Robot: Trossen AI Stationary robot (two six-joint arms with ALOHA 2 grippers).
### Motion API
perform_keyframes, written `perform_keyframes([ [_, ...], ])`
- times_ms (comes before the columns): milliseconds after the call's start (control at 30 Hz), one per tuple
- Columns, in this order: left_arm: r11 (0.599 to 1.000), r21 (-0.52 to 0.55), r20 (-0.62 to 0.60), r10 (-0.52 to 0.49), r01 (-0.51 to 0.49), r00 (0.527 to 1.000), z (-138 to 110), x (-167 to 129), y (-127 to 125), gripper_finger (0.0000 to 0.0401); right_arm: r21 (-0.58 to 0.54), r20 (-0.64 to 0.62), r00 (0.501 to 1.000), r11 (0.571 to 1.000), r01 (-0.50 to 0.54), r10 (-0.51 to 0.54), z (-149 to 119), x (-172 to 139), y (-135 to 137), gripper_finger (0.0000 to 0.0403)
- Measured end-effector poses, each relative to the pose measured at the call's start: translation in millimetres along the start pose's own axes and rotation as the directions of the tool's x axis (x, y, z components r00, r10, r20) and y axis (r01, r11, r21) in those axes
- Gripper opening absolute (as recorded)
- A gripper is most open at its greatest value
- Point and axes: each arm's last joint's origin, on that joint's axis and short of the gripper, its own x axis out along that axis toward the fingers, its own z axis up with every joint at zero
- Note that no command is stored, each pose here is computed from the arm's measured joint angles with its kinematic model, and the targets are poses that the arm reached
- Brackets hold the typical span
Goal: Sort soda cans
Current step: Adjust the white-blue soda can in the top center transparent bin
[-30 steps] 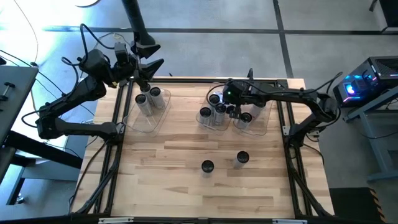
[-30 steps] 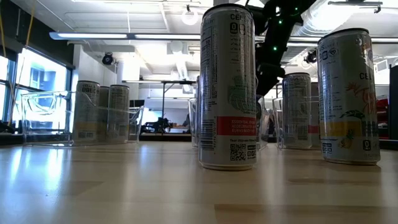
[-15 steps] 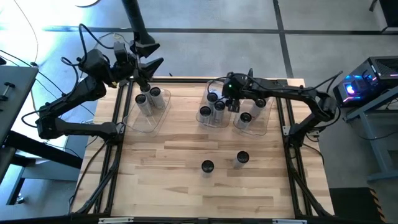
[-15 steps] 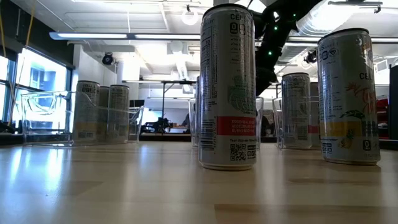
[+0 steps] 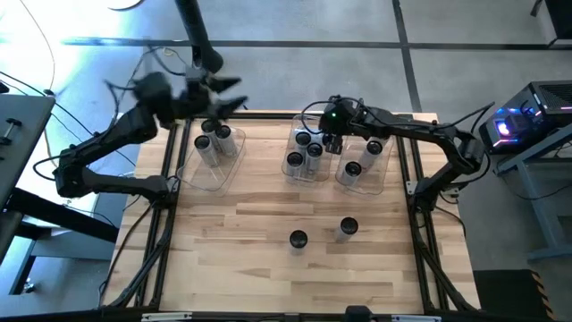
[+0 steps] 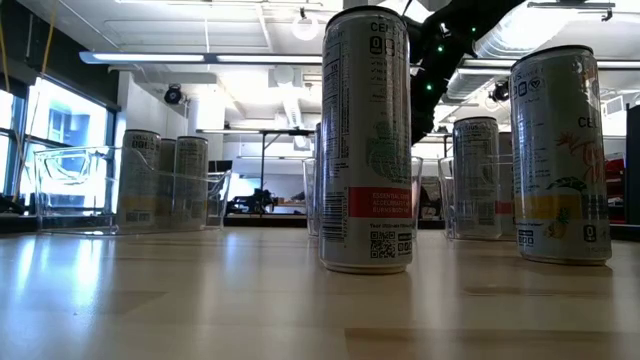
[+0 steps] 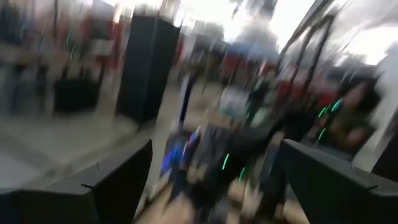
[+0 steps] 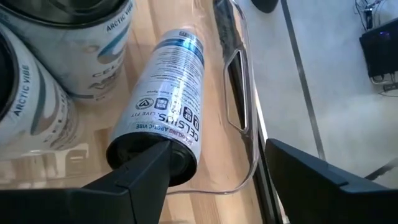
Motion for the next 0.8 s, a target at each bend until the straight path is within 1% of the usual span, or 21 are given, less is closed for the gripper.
perform_keyframes([
  [67, 0.998, -0.013, -0.113, 0.067, -0.069, 0.991, -16.1, 9.9, 2.9, 0.0346, -0.005, 0.008, 1.000, 1.000, -0.005, 0.005, 0.3, 0.1, -0.4, 0.0251],
  [133, 0.990, -0.009, -0.196, 0.136, -0.140, 0.971, -30.3, 20.3, 6.7, 0.0346, -0.020, 0.016, 1.000, 1.000, -0.001, 0.002, 1.1, 0.1, -0.8, 0.0251],
  [233, 0.978, -0.032, -0.246, 0.191, -0.205, 0.950, -43.9, 35.7, 12.6, 0.0346, -0.030, 0.033, 0.999, 1.000, 0.007, -0.006, 2.8, 0.1, -1.6, 0.0251],
  [300, 0.973, -0.052, -0.267, 0.204, -0.225, 0.942, -52.0, 46.8, 17.3, 0.0346, -0.029, 0.041, 0.999, 1.000, 0.011, -0.010, 3.6, 0.0, -1.9, 0.0251],
  [400, 0.967, -0.064, -0.348, 0.211, -0.248, 0.914, -72.0, 64.3, 24.2, 0.0346, -0.027, 0.047, 0.999, 1.000, 0.015, -0.013, 4.2, 0.0, -2.2, 0.0251],
  [467, 0.965, -0.072, -0.412, 0.200, -0.251, 0.889, -87.9, 76.1, 29.6, 0.0346, -0.027, 0.048, 0.999, 1.000, 0.015, -0.014, 4.3, 0.0, -2.2, 0.0251],
  [567, 0.970, -0.090, -0.488, 0.153, -0.224, 0.859, -111.7, 94.3, 35.5, 0.0346, -0.026, 0.050, 0.999, 1.000, 0.016, -0.015, 4.5, 0.0, -2.3, 0.0251],
  [633, 0.966, -0.103, -0.522, 0.150, -0.237, 0.839, -125.6, 104.1, 40.2, 0.0346, -0.025, 0.053, 0.998, 1.000, 0.018, -0.017, 4.8, -0.1, -2.5, 0.0251],
  [667, 0.959, -0.117, -0.538, 0.156, -0.256, 0.828, -131.5, 107.4, 43.4, 0.0346, -0.025, 0.053, 0.998, 1.000, 0.018, -0.017, 4.8, -0.1, -2.5, 0.0251],
  [700, 0.946, -0.132, -0.559, 0.177, -0.297, 0.810, -137.7, 109.9, 47.4, 0.0346, -0.025, 0.053, 0.998, 1.000, 0.018, -0.017, 4.8, -0.1, -2.5, 0.0251],
  [733, 0.924, -0.133, -0.581, 0.220, -0.358, 0.784, -143.7, 110.8, 52.4, 0.0346, -0.025, 0.053, 0.998, 1.000, 0.018, -0.017, 4.8, -0.1, -2.5, 0.0251],
  [800, 0.874, -0.101, -0.608, 0.324, -0.475, 0.725, -152.9, 111.1, 63.1, 0.0344, -0.025, 0.054, 0.998, 1.000, 0.018, -0.016, 4.8, -0.1, -2.5, 0.0251],
])
